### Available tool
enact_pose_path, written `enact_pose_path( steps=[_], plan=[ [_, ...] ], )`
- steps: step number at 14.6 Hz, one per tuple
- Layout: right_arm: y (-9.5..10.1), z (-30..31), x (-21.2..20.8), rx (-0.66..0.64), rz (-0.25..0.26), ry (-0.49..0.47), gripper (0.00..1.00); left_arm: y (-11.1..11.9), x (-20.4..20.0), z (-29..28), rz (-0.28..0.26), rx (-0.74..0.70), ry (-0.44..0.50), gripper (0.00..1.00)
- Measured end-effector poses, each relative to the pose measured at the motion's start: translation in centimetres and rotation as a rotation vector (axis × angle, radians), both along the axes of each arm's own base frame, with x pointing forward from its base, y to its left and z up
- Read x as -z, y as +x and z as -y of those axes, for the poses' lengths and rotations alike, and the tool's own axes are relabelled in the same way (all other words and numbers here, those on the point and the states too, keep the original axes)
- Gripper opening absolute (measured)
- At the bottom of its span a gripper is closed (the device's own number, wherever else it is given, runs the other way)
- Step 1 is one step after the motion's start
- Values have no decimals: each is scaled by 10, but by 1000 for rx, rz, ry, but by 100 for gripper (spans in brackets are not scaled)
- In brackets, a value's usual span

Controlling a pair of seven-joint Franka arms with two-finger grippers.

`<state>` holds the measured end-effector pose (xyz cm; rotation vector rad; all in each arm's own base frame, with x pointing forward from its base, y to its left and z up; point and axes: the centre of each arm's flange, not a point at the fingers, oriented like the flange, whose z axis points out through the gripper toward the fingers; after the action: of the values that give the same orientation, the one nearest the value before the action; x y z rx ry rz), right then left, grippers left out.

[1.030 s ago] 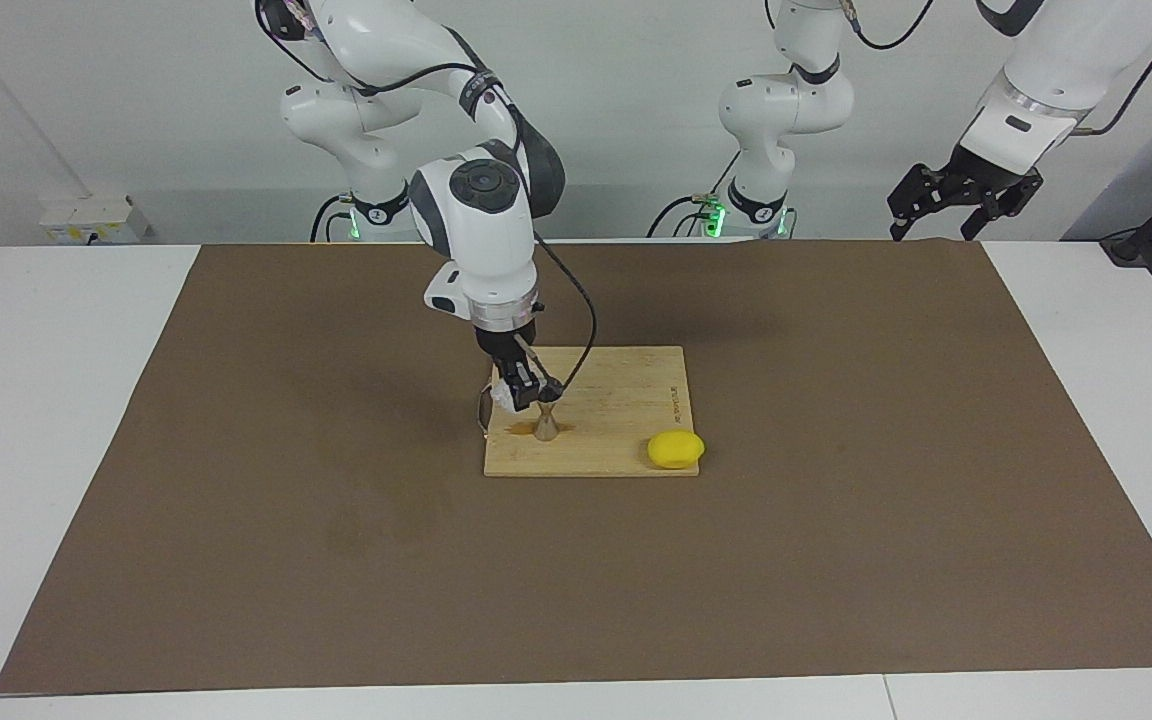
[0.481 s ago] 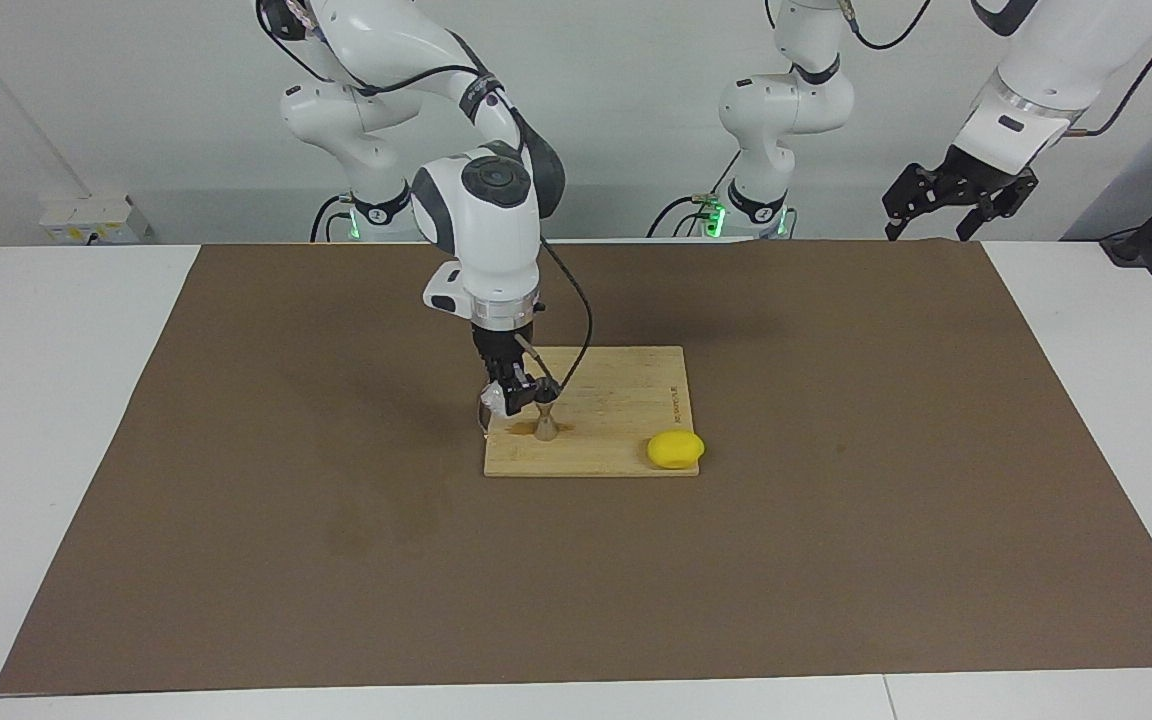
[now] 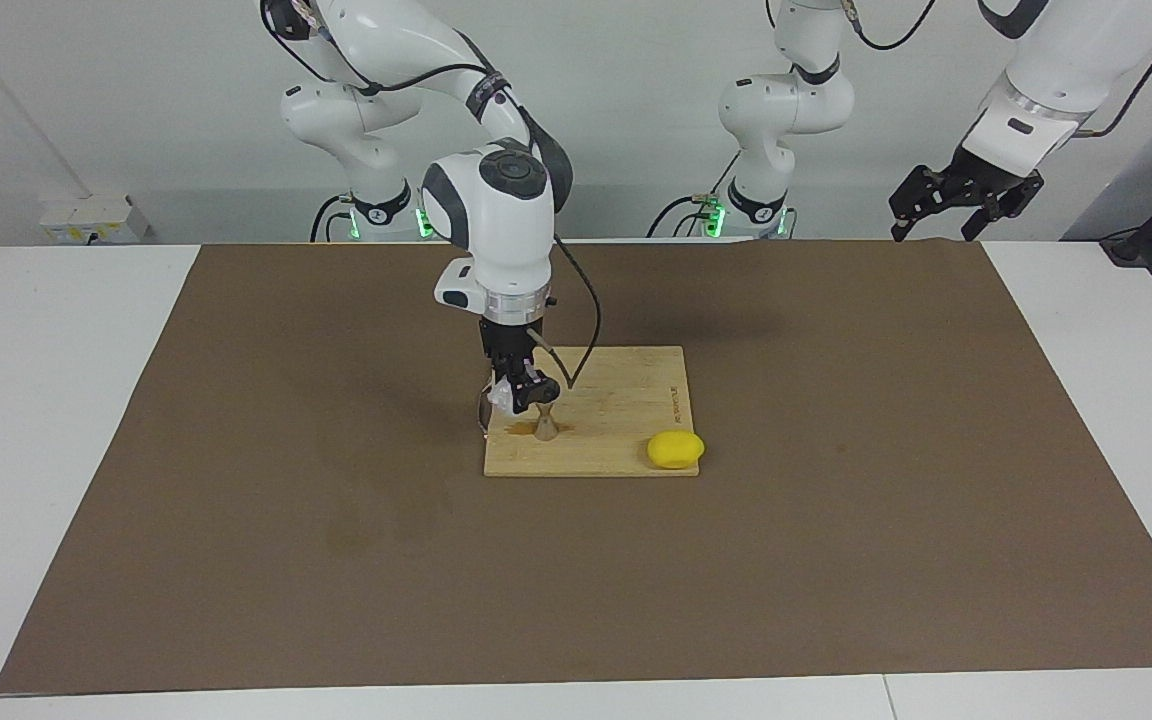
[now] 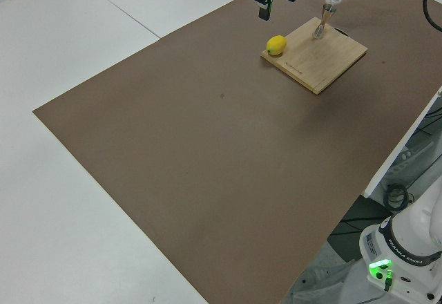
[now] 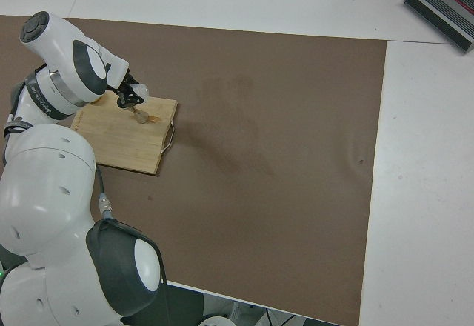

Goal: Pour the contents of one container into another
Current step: 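Hold the tilted glass over the cup, then turn it upright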

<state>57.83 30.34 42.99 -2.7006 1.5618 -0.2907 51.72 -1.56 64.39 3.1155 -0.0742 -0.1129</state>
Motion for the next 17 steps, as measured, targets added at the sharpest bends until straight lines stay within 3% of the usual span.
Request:
enact_pose_path(
  steps=[5, 17],
  plan=[
    [0, -1, -1, 3, 0, 8, 50, -1, 1, 2, -6, 4, 0, 100],
    [13, 25, -1, 165, -101, 207, 50, -1, 1, 2, -6, 4, 0, 100]
  ],
)
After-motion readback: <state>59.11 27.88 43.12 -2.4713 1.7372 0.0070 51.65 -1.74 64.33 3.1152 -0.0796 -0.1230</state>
